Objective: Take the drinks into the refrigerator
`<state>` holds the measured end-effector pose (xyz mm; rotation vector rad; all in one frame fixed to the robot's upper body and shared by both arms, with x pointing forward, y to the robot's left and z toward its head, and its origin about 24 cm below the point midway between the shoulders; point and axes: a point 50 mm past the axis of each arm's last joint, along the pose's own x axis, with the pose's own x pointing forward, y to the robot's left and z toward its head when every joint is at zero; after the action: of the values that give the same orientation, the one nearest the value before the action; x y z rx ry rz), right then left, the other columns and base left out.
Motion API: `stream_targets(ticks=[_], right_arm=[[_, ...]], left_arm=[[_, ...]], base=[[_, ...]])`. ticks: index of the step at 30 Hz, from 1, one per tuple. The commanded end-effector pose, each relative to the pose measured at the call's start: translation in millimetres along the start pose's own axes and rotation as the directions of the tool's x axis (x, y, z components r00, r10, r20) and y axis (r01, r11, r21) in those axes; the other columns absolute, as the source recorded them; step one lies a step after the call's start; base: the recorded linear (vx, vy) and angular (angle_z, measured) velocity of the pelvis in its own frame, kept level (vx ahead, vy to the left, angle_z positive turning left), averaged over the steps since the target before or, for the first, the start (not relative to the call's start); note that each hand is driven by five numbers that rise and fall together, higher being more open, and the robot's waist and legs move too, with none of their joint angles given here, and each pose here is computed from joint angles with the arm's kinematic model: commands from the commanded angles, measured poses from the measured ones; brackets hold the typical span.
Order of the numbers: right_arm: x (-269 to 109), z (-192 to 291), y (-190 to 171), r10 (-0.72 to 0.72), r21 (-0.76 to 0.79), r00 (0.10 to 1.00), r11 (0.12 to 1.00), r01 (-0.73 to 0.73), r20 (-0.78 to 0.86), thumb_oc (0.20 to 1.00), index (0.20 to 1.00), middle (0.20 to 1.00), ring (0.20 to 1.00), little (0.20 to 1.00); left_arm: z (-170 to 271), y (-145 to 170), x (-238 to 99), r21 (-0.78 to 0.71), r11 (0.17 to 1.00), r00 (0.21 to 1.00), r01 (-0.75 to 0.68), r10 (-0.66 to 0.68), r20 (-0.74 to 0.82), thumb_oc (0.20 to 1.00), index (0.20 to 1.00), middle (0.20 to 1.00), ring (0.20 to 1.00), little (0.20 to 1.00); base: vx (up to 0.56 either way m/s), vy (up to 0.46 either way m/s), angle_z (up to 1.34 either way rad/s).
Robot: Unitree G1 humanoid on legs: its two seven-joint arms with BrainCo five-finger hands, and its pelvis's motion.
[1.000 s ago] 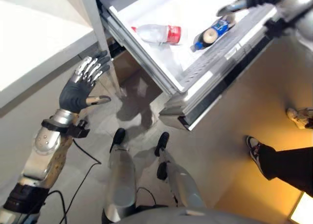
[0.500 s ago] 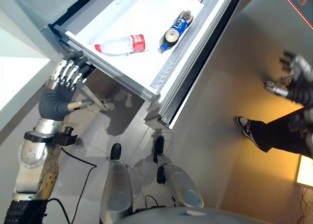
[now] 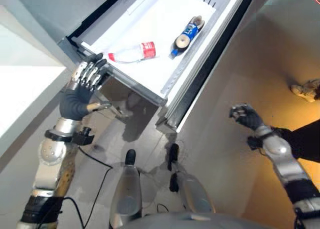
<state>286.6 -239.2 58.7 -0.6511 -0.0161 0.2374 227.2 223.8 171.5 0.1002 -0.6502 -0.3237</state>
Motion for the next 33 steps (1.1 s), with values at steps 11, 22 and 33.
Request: stream_targets(ticks=[11, 22, 33], right_arm=[[76.8, 135.5, 8.8, 0.231, -0.284, 0.890, 0.951, -0.122, 0.392, 0.200, 0.200, 0.200, 0.200, 0.200], [84.5, 242.8, 14.4, 0.323, -0.386, 0.704, 0.920, -0.075, 0.633, 0.200, 0.200, 0.200, 0.200, 0.200], [67.6, 329.0, 9.8, 0.244, -0.316, 0.494, 0.946, 0.067, 0.835, 0.200, 0.200, 0.200, 0.200, 0.200]], left_arm=[[41.8, -19.7, 25.5, 0.021, 0.985, 0.957, 0.172, -0.172, 0.235, 1.000, 1.000, 1.000, 1.000, 1.000], [44.0, -25.3, 34.0, -0.066, 0.969, 0.940, 0.239, -0.214, 0.266, 1.000, 1.000, 1.000, 1.000, 1.000], [39.8, -30.8, 39.3, -0.161, 0.959, 0.938, 0.234, -0.179, 0.296, 1.000, 1.000, 1.000, 1.000, 1.000]], base=[[0.02, -0.037, 0.12], [0.04, -0.056, 0.28], [0.03, -0.008, 0.10]])
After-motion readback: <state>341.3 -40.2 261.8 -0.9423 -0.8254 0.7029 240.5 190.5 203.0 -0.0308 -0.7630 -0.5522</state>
